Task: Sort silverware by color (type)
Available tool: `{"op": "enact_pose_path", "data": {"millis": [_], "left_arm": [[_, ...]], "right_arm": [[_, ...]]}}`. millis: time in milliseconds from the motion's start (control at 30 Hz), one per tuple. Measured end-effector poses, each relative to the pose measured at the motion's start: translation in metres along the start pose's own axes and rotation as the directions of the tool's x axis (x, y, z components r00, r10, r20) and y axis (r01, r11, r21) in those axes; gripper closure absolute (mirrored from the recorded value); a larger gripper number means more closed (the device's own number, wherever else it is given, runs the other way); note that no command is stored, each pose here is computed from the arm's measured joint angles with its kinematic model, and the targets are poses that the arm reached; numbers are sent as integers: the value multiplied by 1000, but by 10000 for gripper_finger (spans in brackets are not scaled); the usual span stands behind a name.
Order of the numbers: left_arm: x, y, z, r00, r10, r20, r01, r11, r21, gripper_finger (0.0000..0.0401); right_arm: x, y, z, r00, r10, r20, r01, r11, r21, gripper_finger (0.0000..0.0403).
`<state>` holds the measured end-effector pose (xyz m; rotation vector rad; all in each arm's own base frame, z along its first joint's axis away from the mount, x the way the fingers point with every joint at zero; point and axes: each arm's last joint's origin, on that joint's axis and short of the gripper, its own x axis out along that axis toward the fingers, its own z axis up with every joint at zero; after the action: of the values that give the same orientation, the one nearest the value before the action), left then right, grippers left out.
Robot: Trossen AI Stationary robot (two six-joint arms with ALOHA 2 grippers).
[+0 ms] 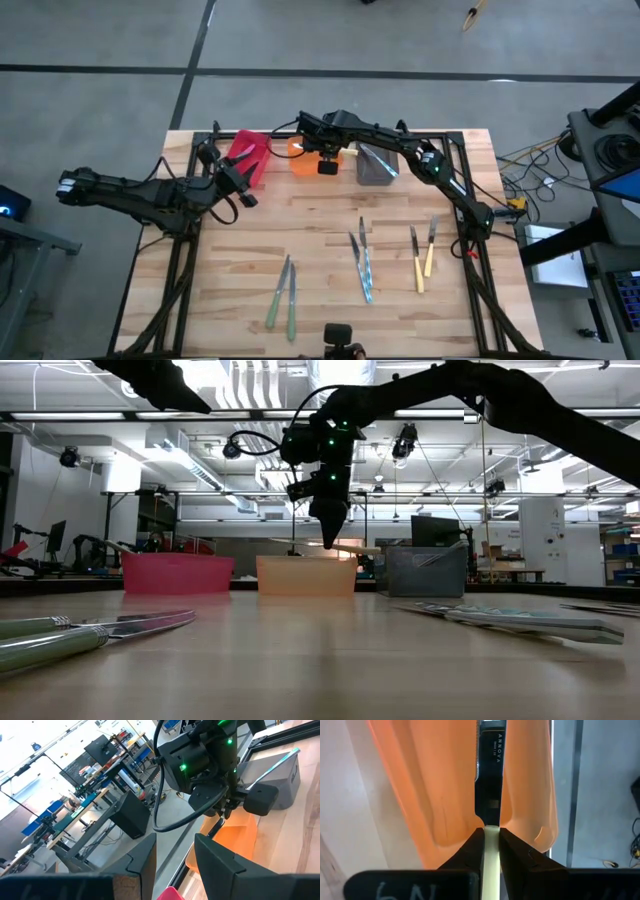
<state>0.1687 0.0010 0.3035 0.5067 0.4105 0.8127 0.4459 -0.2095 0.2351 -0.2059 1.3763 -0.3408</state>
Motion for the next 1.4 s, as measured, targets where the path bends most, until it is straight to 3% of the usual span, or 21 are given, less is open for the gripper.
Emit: {"op": "enact_pose_path", "data": {"millis": [433, 867, 1233, 1400], "left_arm": [[0, 0, 0, 1000, 0, 0, 0, 1000, 1, 286], [0, 0, 0, 1000, -1, -2, 1, 1000, 3, 286], [0, 0, 0, 1000, -1, -2, 1, 1000, -7, 286], [0, 0, -1, 1000, -3, -6, 3, 999, -40, 286]], "right_arm": [[0, -1, 1, 1000, -6, 14, 5, 1000, 13, 328], [-3, -1, 1, 1000, -8, 21, 7, 999, 43, 338], [-57, 11, -4, 998, 5, 63, -12, 994, 106, 340], [-88, 25, -2, 983, 82, 161, -94, 993, 68, 349]]}}
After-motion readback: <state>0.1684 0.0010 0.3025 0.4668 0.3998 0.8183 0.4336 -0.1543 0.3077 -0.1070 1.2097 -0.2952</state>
